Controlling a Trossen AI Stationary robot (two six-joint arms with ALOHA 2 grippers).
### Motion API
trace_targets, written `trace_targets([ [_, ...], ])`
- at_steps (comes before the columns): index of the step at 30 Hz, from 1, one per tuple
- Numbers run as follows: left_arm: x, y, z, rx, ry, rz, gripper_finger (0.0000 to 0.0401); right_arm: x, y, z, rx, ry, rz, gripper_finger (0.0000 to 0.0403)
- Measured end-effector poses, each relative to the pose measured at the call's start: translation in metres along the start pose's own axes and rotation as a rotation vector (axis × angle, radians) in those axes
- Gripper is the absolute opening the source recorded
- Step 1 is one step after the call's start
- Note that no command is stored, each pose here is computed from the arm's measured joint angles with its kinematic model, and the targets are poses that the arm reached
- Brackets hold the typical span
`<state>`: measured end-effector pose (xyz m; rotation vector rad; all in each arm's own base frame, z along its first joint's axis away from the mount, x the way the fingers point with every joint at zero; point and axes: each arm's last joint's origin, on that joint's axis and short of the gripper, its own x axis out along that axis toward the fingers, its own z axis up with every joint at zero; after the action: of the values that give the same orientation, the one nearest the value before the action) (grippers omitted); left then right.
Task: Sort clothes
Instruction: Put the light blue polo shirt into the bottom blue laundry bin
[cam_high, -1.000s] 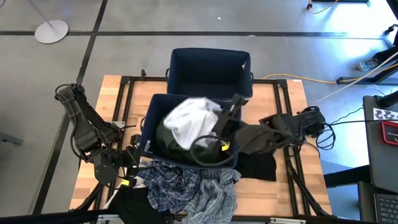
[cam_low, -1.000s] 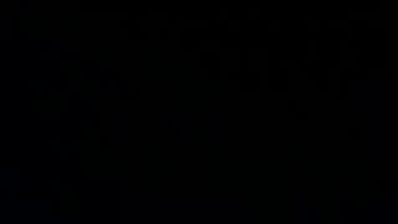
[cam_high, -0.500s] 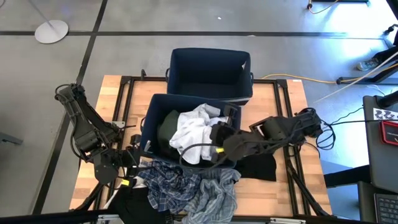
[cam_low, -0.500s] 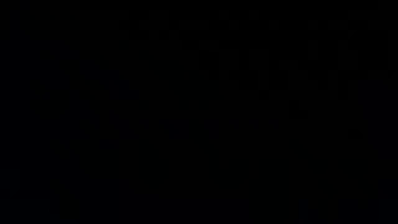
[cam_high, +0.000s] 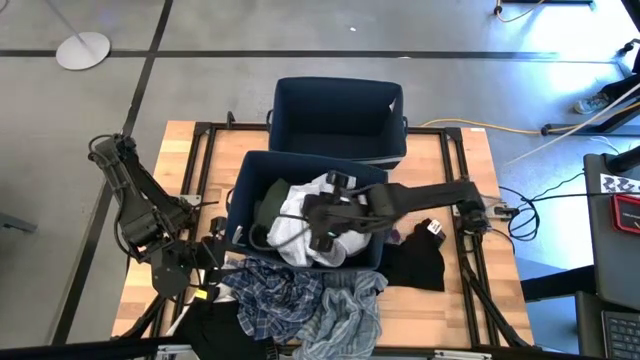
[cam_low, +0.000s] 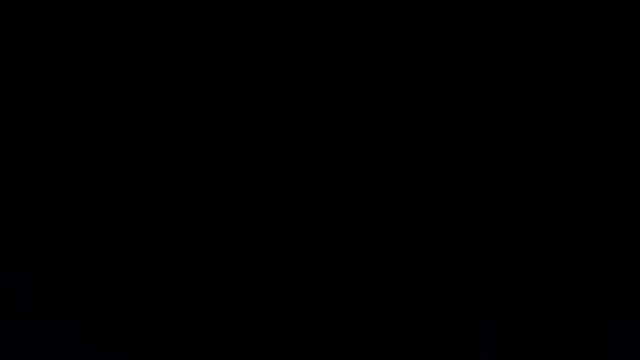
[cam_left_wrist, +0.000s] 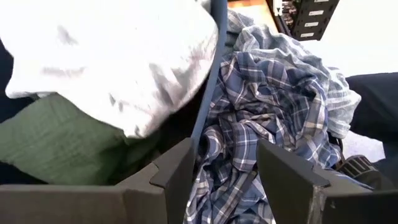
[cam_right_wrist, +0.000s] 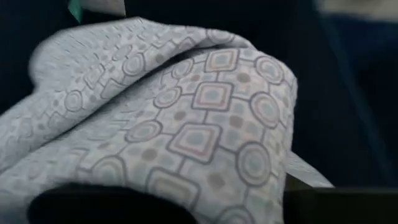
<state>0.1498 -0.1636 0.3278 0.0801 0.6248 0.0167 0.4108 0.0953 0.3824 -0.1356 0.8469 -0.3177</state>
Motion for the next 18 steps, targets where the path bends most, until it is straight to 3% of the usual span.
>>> trace_targets([
  [9,0.001,-0.001,0.001,0.000,-0.005,-0.012,0.0166,0.054,-0.003,-0.003,0.076,0.121,0.052,0.0097],
  [18,0.001,-0.001,0.000,0.000,-0.002,-0.014,0.0166,0.034,-0.007,0.000,0.112,0.110,0.119,0.0201],
])
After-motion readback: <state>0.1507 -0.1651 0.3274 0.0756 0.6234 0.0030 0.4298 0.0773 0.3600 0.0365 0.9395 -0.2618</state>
